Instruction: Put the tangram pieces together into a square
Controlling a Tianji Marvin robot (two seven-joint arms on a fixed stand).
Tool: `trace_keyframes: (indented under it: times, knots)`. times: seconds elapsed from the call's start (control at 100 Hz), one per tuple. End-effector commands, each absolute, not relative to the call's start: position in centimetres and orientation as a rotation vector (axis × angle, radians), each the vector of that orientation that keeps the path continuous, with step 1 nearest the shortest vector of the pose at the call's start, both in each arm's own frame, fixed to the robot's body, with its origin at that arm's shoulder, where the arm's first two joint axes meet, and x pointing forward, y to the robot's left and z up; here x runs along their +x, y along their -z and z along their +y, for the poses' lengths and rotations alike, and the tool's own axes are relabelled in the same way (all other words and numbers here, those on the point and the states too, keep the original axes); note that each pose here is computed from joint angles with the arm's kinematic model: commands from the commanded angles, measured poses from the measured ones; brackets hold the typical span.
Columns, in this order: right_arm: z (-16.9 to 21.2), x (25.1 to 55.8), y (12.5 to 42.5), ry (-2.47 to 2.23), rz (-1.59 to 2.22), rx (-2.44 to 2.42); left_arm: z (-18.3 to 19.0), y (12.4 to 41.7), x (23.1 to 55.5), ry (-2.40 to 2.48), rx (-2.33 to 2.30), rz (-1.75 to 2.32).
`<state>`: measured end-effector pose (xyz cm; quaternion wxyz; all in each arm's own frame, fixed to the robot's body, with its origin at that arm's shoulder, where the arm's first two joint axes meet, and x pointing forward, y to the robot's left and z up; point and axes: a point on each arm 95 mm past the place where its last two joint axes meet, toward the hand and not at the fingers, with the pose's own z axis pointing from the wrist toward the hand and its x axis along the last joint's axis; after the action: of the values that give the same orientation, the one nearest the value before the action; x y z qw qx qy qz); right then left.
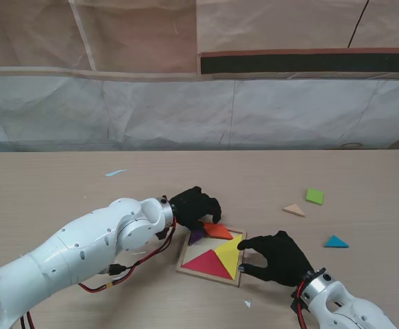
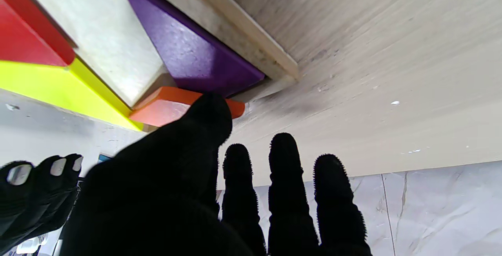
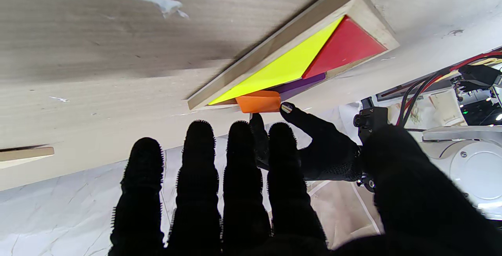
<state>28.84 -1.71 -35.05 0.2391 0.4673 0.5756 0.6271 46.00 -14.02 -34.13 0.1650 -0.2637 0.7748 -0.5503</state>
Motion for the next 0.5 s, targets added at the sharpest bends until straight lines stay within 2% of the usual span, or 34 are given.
trace_keyframes:
  times: [0.0,0.49]
  knots:
    - [-1.5,28.49,35.25,-1.713,1.59,1.291,-14.12,34.12,45.86,1.556,-0.75,2.223]
    - [-1.48,28.49,35.29,-1.711,1.591,1.294,-13.58,33.55,45.66,1.601,-0.817,2.204]
